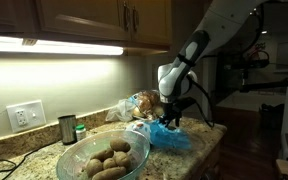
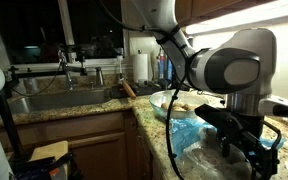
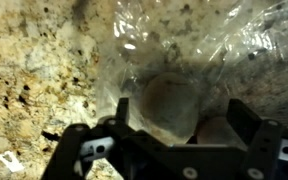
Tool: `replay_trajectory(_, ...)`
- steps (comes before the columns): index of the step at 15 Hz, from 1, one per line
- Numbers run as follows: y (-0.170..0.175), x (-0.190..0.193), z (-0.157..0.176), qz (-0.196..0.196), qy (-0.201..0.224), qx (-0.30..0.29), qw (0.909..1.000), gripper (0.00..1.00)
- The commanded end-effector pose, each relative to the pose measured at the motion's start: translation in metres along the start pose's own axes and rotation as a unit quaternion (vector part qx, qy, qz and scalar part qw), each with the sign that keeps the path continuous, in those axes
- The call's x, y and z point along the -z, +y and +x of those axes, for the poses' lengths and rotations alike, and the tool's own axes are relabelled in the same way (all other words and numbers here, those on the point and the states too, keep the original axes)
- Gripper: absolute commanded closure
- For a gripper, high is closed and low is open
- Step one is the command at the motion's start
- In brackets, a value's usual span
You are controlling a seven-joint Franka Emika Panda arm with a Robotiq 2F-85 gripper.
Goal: Remove the potatoes from the plastic bag and place them in the glass bowl on the left
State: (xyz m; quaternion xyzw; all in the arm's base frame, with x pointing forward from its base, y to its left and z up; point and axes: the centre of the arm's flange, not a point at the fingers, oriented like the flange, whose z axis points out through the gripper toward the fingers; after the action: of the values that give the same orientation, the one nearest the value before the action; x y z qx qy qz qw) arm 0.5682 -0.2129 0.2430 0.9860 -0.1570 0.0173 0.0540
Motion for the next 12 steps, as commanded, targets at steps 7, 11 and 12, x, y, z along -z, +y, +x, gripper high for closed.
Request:
replay_trajectory(7, 0.009, -0.003, 0.008, 0.008, 0.007, 0.002, 0.9999, 0.00)
replay_trajectory(11, 0.013, -0.006, 0.007, 0.008, 0.005, -0.004, 0.9999, 0.28)
replay_trajectory(12, 0.014, -0.007, 0.007, 0.008, 0.005, -0.006, 0.9999, 0.29)
